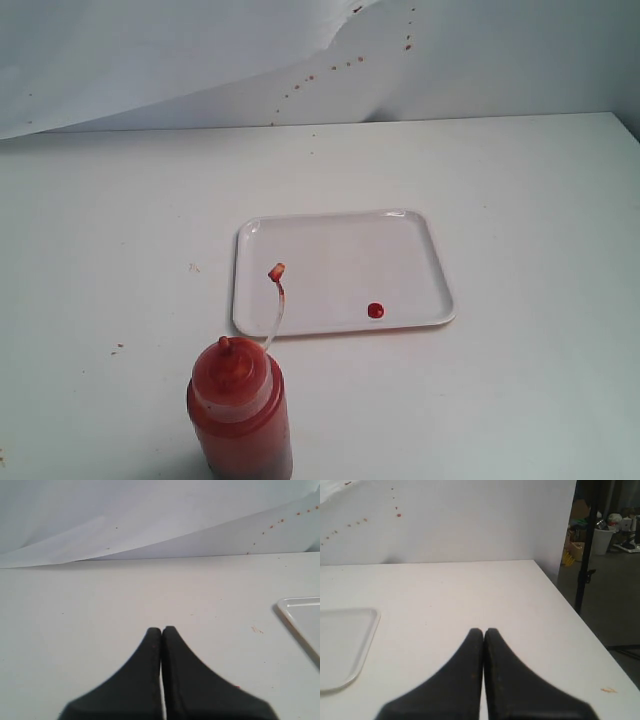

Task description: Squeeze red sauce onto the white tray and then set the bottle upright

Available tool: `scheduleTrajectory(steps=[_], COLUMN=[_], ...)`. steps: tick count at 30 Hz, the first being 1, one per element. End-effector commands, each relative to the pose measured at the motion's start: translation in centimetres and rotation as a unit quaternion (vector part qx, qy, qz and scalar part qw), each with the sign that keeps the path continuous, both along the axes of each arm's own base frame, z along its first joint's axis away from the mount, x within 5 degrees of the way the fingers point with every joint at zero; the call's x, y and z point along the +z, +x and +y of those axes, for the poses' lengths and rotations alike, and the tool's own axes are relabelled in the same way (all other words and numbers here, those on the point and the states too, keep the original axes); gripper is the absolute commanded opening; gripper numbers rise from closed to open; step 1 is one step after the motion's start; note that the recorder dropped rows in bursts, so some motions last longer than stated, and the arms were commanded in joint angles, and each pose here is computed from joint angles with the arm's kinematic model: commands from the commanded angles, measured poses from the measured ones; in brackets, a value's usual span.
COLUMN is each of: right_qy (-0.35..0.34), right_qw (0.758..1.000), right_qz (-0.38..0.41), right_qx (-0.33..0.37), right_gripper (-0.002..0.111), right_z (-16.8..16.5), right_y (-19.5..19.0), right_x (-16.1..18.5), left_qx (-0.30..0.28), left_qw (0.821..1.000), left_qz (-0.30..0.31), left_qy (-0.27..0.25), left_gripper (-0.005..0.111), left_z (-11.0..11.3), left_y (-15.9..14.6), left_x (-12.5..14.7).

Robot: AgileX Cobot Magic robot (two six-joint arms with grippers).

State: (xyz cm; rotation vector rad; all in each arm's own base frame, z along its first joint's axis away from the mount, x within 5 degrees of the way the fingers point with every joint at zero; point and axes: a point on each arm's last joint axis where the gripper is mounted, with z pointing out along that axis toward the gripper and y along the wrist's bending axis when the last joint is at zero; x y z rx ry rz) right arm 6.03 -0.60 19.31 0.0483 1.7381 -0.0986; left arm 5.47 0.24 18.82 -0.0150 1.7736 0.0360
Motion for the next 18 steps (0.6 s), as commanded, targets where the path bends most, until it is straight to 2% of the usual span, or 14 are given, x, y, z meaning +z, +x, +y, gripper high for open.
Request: scheduleTrajectory(steps=[1, 7, 18], right_qy=[0.006, 0.005, 0.004], right_qw=[1.0, 0.998, 0.998], right_qz=[0.03, 0.037, 0.041], right_qx=[0.001, 0.056, 0.057], right_gripper=[0.0, 0.0, 0.0], right_z=[0.06, 0.65, 0.66], right_y=[-0.64, -0.65, -0.66], right_x=[-0.83, -0.96, -1.03], left_qx=[0.003, 0.003, 0.003], left_qw=[1.0, 1.0, 1.0], left_qz=[-0.003, -0.003, -0.003], left_qy=[0.002, 0.002, 0.002], left_gripper=[0.0, 0.0, 0.0], left_z=[0.04, 0.04, 0.04], left_y=[0.0, 0.0, 0.0], left_x=[-0.08, -0.08, -0.08])
